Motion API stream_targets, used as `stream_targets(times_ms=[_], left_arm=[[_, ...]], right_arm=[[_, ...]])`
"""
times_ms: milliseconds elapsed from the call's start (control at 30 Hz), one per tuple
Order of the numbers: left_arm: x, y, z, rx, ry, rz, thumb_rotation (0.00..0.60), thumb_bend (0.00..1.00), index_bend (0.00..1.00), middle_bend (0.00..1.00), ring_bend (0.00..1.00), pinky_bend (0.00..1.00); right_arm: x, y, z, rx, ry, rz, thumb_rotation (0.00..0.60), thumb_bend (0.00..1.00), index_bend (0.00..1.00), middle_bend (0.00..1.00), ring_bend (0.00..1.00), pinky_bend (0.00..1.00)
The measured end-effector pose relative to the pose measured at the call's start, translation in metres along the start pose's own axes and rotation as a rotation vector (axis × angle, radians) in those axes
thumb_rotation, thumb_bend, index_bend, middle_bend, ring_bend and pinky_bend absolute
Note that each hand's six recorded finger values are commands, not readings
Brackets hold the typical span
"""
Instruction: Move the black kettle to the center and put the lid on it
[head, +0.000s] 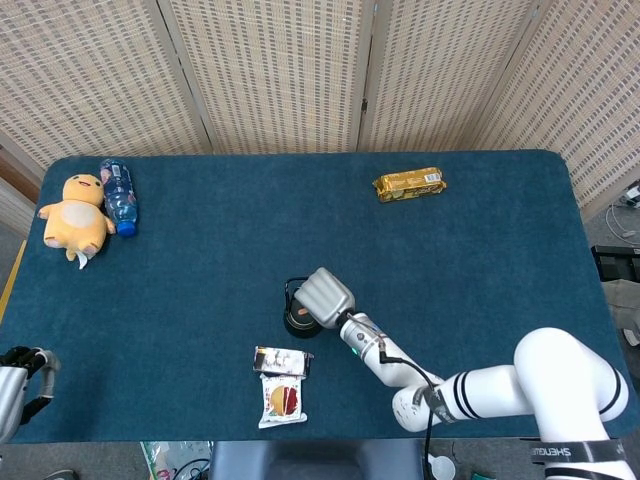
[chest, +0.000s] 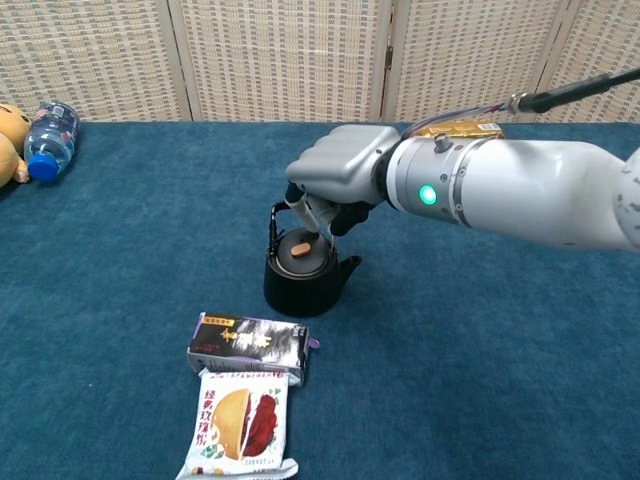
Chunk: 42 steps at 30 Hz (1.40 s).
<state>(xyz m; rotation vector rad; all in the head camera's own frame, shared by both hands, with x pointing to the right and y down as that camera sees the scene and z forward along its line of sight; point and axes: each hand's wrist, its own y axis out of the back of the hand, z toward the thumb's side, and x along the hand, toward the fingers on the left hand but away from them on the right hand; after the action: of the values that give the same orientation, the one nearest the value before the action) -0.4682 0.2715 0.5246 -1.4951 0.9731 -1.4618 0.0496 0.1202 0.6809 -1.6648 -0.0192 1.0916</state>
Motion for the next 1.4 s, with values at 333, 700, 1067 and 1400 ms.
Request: stream_targets(times_ms=[333, 700, 1067, 1400], left_arm=[[-0.0004, 0.0008, -0.0005, -0.003, 0.0, 0.002, 0.6, 0.56, 0.58, 0.58, 0.42, 0.58], [-0.0004, 0.0007, -0.0006, -0.002, 0.0, 0.001, 0.6, 0.56, 0.58, 0.58, 0.42, 0.58], [-0.0006, 0.0008, -0.0005, -0.003, 0.0, 0.001, 0.6, 0.56, 0.58, 0.58, 0.42, 0.58], [-0.0008, 0.001, -0.0003, -0.002, 0.001, 0.003, 0.6, 0.56, 0.58, 0.58, 0.42, 0.58]], right_arm=[[-0.0024, -0.0044, -0.0007, 0.0, -0.002, 0.008, 0.6, 0.99, 0.45, 1.0, 1.0, 1.0], [-0.0023, -0.0061, -0.0036, 0.0, -0.008, 0.01, 0.6, 0.99, 0.45, 1.0, 1.0, 1.0], [-0.0053, -0.0105, -0.0038, -0.003, -0.007, 0.021, 0.6, 0.99, 0.45, 1.0, 1.0, 1.0], [-0.0013, -0.0041, -0.0031, -0.012, -0.001, -0.001, 0.6, 0.99, 0.45, 1.0, 1.0, 1.0]])
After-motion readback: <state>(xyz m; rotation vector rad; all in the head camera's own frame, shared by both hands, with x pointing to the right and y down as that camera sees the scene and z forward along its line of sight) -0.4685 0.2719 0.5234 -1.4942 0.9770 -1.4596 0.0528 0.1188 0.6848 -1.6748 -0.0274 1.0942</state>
